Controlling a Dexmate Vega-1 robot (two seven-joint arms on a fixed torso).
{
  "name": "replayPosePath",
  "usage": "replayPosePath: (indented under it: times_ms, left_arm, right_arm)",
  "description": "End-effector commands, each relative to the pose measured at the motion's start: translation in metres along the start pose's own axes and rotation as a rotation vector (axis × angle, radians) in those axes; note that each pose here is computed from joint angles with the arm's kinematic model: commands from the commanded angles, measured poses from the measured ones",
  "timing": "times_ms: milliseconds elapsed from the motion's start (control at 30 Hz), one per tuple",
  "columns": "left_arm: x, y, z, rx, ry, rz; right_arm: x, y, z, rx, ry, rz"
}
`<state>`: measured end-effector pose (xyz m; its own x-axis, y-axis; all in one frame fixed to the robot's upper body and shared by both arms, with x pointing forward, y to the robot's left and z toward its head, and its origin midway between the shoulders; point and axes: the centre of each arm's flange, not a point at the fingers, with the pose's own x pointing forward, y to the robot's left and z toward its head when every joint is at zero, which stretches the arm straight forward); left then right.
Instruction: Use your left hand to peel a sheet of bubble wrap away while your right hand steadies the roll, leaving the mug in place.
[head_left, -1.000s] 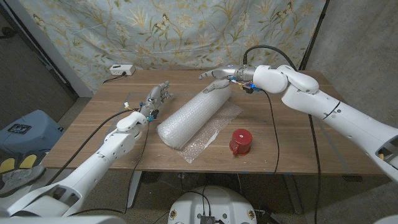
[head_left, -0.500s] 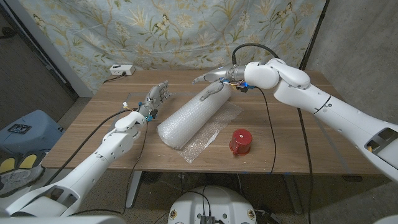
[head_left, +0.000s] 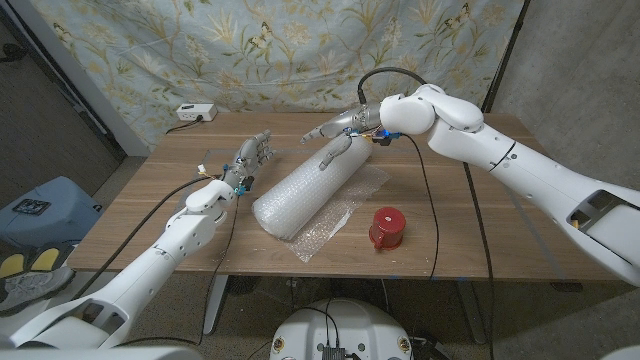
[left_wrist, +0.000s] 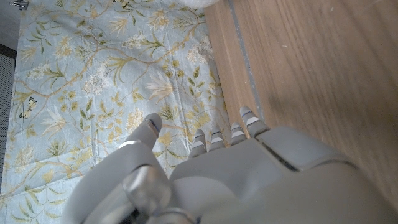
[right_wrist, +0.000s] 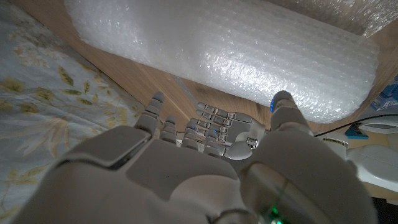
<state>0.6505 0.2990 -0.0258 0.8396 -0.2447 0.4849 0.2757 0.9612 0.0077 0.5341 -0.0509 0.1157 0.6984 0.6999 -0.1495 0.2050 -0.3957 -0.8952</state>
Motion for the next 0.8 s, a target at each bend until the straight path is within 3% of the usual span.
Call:
replayPosePath:
  times_ms: [33,800]
  left_arm:
    - [-0.001,-0.002,-0.001,-0.004,0.010,0.003]
    - [-0.002,0.000,-0.010,-0.016,0.022,0.009]
  right_arm:
    - [0.016,-0.010,0.007,-0.065,-0.022,0.090]
    - [0.049,-0.036,0.024,-0.202,-0.037,0.250]
